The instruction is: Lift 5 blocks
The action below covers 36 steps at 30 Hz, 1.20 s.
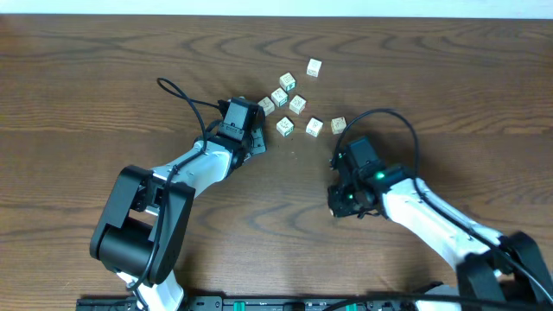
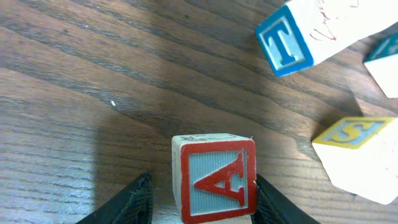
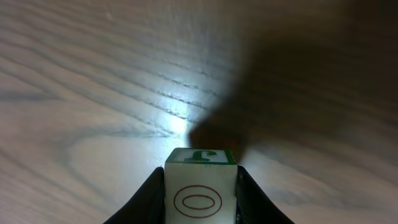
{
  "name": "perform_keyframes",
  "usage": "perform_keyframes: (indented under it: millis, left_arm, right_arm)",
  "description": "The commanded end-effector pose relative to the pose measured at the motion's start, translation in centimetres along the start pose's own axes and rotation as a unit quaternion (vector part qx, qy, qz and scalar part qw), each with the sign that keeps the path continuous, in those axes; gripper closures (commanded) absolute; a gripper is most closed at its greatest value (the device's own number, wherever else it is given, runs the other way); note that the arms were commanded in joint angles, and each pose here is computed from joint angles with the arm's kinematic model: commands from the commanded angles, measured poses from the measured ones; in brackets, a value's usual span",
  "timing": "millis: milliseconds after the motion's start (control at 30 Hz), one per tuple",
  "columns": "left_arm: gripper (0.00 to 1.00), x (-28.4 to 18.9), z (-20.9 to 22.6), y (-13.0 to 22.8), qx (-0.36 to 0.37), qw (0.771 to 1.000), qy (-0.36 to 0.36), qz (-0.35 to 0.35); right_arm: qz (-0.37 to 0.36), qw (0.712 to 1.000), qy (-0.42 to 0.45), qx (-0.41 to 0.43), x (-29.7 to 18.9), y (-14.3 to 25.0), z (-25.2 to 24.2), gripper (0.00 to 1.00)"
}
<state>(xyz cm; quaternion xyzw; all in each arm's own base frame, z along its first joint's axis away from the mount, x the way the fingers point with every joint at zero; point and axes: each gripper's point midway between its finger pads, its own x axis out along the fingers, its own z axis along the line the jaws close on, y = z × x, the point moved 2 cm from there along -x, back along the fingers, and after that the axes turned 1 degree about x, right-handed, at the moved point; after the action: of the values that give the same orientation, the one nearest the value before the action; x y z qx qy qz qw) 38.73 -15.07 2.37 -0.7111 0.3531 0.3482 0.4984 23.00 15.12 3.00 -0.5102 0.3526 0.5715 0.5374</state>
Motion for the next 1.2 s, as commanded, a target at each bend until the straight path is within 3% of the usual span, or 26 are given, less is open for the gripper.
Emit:
perform_keyframes:
  millis: [0, 167, 467, 567, 700, 767, 933, 967, 1167]
  left_arm:
    - [0.51, -0.2, -0.1, -1.3, 0.007, 1.000, -0.012, -0.025]
    - [0.76, -0.2, -0.2, -1.6, 0.021, 0.999, -0.011, -0.031]
    - [0.87, -2.0, 0.0, -1.4, 0.033, 0.999, -0.017, -0.020]
    - [0.89, -4.2, 0.0, -1.3, 0.044, 0.999, -0.024, -0.017]
    - [0.90, -7.5, 0.4, -1.7, 0.053, 0.996, -0.055, -0.037]
    - [0.90, -8.9, 0.1, -1.8, 0.059, 0.996, -0.051, -0.043]
    - [0.90, -11.0, -0.8, -1.6, 0.070, 0.995, -0.037, -0.053]
    - [0.90, -11.1, -0.9, -1.5, 0.073, 0.995, -0.036, -0.051]
    - [0.90, -11.0, -1.4, -0.2, 0.089, 0.995, -0.036, -0.035]
  right_arm:
    - [0.027, 0.999, 0.012, 0.016, 2.1, 1.4, -0.1, 0.97]
    - [0.052, 0.998, 0.009, 0.025, 4.3, 2.0, 0.2, 0.98]
    - [0.049, 0.998, 0.012, 0.025, 5.4, 1.9, 0.7, 0.98]
    - [0.032, 0.999, 0.024, 0.026, 4.6, 1.5, 0.5, 0.80]
    - [0.031, 0.998, 0.036, 0.028, 3.4, 1.8, 0.2, 0.80]
    - [0.032, 0.998, 0.044, 0.031, 2.8, 2.1, 0.0, 0.75]
    - [0.007, 0.999, 0.033, 0.027, 0.8, 1.6, 0.5, 0.30]
    - [-0.003, 0.999, 0.028, 0.026, 0.4, 1.4, 0.7, 0.25]
    - [-0.037, 0.999, 0.014, 0.016, -1.1, 0.3, 1.3, 0.24]
